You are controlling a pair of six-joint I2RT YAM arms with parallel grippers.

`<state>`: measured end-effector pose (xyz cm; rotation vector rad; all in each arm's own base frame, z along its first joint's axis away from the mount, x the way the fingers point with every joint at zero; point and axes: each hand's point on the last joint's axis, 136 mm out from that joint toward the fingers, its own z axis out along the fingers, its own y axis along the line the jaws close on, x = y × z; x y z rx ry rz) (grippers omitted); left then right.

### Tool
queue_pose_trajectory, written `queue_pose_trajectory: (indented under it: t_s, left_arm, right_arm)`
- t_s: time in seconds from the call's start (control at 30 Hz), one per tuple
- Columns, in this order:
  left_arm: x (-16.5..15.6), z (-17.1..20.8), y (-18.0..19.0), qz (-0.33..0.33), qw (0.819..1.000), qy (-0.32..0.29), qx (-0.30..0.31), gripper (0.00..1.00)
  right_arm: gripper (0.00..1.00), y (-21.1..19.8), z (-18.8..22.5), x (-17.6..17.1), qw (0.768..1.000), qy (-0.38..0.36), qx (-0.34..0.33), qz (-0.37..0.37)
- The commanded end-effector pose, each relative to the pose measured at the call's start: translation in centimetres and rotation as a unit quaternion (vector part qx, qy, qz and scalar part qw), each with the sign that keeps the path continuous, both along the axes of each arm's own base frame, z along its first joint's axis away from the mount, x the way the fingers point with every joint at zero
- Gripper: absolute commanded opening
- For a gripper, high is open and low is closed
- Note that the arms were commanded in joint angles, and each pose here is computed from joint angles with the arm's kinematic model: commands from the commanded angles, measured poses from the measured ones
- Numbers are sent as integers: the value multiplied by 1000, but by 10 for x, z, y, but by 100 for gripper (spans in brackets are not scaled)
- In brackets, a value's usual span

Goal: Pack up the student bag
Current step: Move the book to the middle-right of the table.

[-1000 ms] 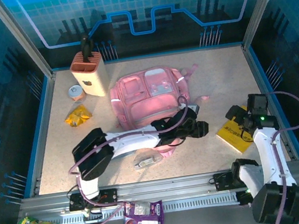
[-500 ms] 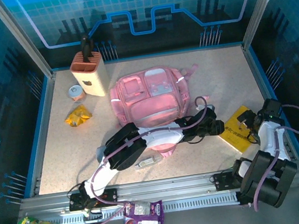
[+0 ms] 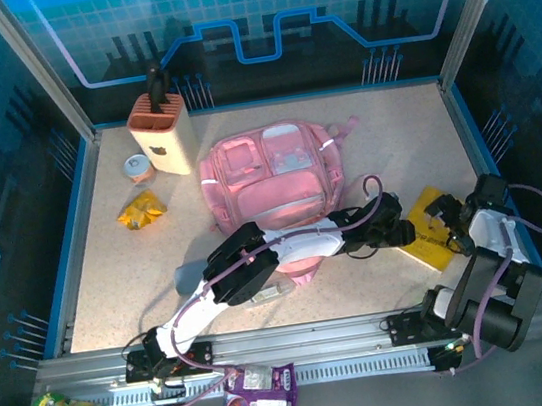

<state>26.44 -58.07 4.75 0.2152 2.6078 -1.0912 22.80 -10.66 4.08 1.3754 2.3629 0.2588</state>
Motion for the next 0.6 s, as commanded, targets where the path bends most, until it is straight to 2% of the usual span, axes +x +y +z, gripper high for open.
queue_pose_trajectory:
  t_s: [0.0,0.17,0.27,0.37,0.47,0.57]
  left_arm:
    - [-34,-2,11,-9,999,35,29,50]
    - [-55,-8,48,15,997,44,54,50]
    - [-62,-6,69,40,997,38,56,51]
    - [-70,-5,81,56,997,45,42,50]
    - [-66,-2,100,88,995,31,44,50]
    - [-62,10,106,94,995,11,39,50]
  right_arm:
    - [100,41,2,16,996,-24,62,66]
    - [100,75,8,26,987,-23,82,137]
    - [100,84,5,24,983,-8,78,163]
    - [100,106,3,21,976,-6,103,193]
    - [100,124,5,14,969,6,109,222]
    - [100,119,11,13,971,-1,84,223]
